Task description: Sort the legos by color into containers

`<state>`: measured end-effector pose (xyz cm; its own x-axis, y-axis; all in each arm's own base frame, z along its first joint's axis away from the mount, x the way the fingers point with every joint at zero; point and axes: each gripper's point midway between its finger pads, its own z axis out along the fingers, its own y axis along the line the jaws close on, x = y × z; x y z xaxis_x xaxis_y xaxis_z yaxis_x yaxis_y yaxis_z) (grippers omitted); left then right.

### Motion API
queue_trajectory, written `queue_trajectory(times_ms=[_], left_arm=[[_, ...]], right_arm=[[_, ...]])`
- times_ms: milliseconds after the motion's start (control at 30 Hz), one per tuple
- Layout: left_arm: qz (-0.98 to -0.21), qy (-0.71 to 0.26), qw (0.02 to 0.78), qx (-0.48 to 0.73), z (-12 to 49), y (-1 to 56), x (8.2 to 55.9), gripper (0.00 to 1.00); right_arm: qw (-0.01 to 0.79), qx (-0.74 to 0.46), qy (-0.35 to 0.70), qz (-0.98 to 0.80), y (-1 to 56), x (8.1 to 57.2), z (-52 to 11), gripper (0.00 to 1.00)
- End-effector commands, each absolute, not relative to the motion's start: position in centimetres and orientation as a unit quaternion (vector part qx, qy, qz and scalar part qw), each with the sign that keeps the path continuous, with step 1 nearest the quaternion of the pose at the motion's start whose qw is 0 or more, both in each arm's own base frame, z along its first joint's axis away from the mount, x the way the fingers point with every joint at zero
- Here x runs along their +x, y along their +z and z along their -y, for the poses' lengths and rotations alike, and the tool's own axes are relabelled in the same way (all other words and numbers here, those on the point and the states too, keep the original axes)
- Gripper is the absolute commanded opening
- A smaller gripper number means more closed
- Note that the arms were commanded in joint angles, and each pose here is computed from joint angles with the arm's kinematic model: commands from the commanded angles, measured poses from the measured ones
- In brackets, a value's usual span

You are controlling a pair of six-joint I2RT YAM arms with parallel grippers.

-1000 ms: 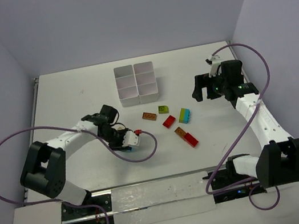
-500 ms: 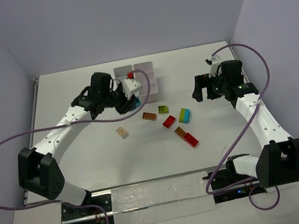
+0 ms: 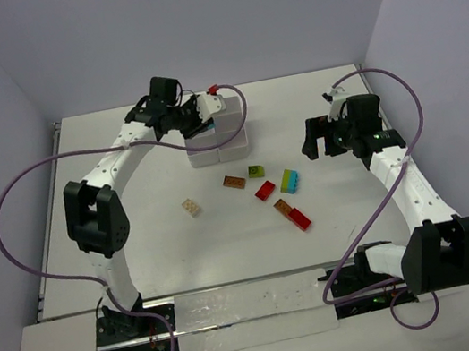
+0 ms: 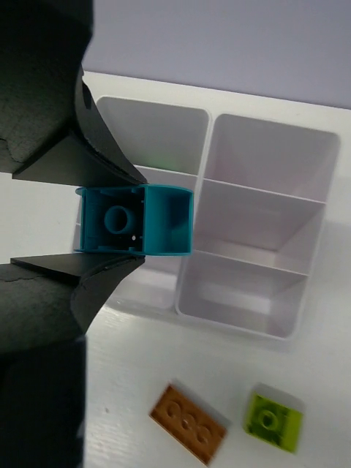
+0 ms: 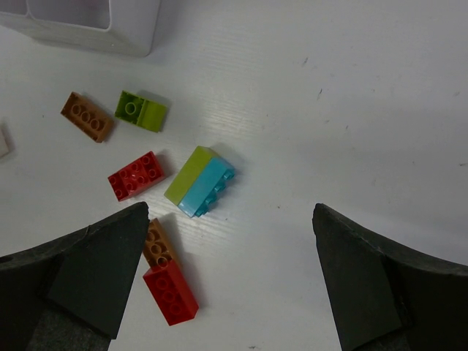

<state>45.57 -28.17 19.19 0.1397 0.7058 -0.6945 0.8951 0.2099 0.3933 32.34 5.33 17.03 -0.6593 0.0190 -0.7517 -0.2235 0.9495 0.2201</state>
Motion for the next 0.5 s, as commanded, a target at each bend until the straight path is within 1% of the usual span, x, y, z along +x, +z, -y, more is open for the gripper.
queue_trajectory(times_ms=[0,267,400,467], left_arm=[[-0.583,-0.068,0.434,0.684,27.5,20.8,46.7,0.11],[-0.581,-0.058,0.411,0.700,27.2,18.0,48.0,0.14],[-0.590,-0.050,0.406,0.696,26.6,16.8,48.7,0.19],[-0.594,-0.044,0.405,0.693,26.3,16.3,49.2,0.20]], right_arm=[[0.411,-0.061,0.146,-0.898,17.1,32.6,-5.4,1.00],[0.409,-0.061,0.142,-0.899,17.0,32.6,-5.3,1.00],[0.406,-0.060,0.144,-0.900,16.8,32.6,-5.3,1.00],[0.406,-0.061,0.144,-0.900,16.8,32.6,-5.4,1.00]])
